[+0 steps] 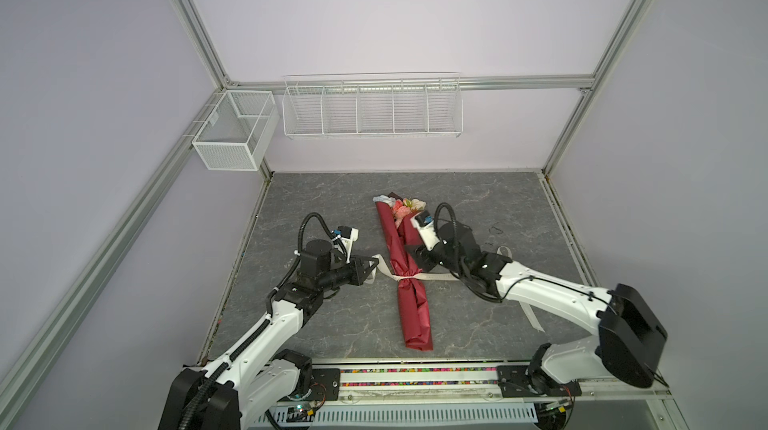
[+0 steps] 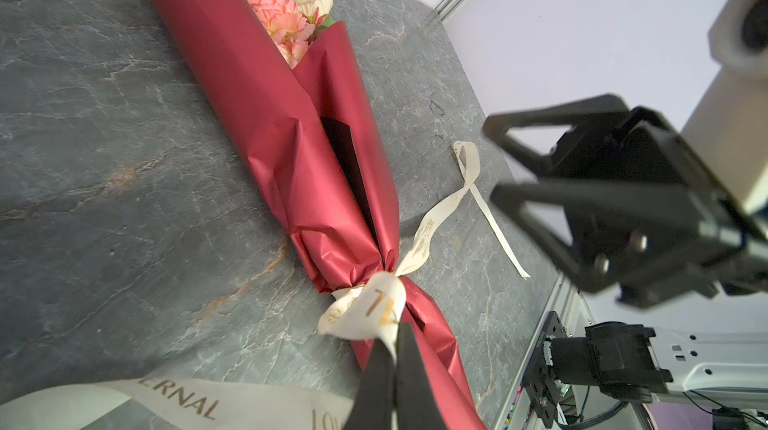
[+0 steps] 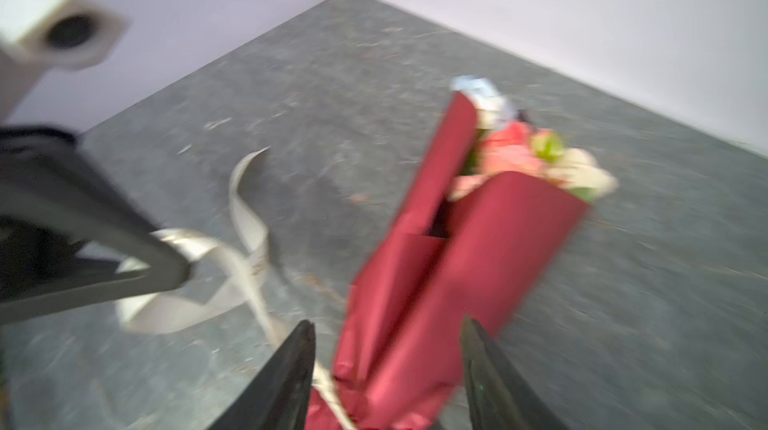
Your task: Tie the bouquet of fake flowers
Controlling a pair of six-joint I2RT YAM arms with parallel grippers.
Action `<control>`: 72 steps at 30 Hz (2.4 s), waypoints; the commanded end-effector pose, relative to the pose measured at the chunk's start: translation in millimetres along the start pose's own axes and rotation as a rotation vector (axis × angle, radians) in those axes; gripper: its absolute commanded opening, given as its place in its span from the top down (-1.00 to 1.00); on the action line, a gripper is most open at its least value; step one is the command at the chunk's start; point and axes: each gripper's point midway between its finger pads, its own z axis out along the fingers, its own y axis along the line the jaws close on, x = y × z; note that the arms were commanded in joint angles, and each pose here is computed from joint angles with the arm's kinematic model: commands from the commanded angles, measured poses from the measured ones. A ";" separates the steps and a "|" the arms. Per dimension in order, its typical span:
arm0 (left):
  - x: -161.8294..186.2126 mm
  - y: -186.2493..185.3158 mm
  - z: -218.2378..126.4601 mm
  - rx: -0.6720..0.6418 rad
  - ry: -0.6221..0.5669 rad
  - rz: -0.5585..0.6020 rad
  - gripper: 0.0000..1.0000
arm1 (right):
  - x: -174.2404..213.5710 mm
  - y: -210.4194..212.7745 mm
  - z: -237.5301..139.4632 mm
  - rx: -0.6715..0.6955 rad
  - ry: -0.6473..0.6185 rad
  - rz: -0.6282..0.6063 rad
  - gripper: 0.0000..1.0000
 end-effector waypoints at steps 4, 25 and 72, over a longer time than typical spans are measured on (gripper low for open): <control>-12.8 -23.4 -6.6 0.075 -0.026 0.012 0.95 | 128.5 -152.4 -63.2 0.519 0.464 0.566 -0.09; -20.5 -32.9 -11.6 0.132 -0.095 -0.020 1.00 | 183.9 -228.4 -42.9 0.494 0.673 0.864 0.09; 8.8 -22.5 -18.0 0.161 -0.158 -0.061 1.00 | -59.8 147.2 40.7 -0.366 0.430 0.022 0.02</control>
